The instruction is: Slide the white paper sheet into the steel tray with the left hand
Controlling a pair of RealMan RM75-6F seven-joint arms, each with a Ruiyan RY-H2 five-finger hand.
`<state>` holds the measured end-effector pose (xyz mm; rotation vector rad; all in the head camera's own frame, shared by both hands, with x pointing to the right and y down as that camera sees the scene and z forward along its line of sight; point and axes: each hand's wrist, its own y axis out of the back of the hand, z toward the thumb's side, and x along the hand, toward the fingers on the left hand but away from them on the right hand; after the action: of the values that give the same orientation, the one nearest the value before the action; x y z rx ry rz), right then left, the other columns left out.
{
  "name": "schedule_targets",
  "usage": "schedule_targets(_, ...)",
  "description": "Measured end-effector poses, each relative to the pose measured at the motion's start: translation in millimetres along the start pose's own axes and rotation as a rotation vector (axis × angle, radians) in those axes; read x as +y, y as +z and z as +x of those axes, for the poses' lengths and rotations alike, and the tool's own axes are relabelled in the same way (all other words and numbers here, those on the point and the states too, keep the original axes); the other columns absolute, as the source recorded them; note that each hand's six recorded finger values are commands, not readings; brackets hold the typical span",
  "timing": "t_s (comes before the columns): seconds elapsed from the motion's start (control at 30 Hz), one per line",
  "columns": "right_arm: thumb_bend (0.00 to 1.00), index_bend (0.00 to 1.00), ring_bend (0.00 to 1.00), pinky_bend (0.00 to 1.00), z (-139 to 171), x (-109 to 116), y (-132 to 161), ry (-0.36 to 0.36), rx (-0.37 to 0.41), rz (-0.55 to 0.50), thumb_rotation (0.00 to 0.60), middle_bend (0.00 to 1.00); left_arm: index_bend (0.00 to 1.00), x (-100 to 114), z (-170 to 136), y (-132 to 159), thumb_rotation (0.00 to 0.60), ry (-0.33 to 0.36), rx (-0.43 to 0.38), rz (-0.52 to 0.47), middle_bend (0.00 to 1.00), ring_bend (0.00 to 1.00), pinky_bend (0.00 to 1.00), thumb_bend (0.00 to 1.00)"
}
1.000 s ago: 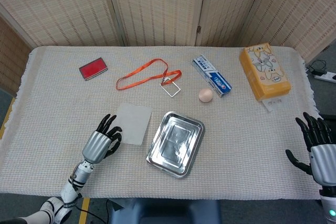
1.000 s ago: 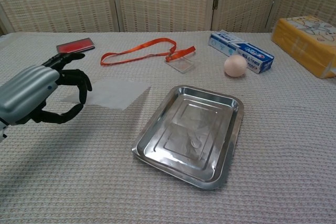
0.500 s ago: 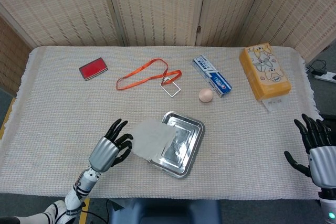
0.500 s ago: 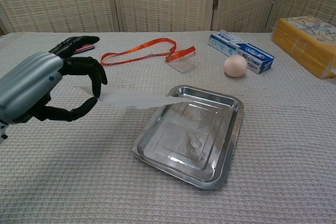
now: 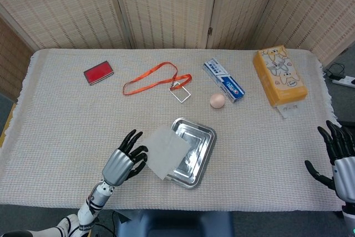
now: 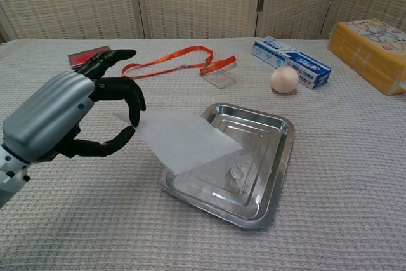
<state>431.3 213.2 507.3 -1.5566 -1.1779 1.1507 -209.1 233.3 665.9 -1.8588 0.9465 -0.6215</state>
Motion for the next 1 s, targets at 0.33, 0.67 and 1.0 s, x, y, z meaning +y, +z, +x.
schedule_targets(0.33, 0.33, 0.00, 0.00, 0.00, 0, 4, -2, -0.003, -0.002, -0.017, 0.600, 0.00, 0.73, -20, -6, 10, 0.600, -0.056, 0.030, -0.011, 0.47, 0.05, 0.01, 0.58)
schedule_targets(0.67, 0.33, 0.00, 0.00, 0.00, 1, 6, -2, -0.007, -0.008, -0.018, 0.600, 0.00, 0.73, -36, 0, 22, 0.600, -0.103, 0.006, -0.028, 0.47, 0.05, 0.00, 0.58)
schedule_targets(1.0, 0.33, 0.00, 0.00, 0.00, 0, 8, -7, -0.011, -0.018, -0.026, 0.600, 0.00, 0.73, -60, 12, 35, 0.600, -0.169, 0.003, -0.029, 0.47, 0.06, 0.00, 0.60)
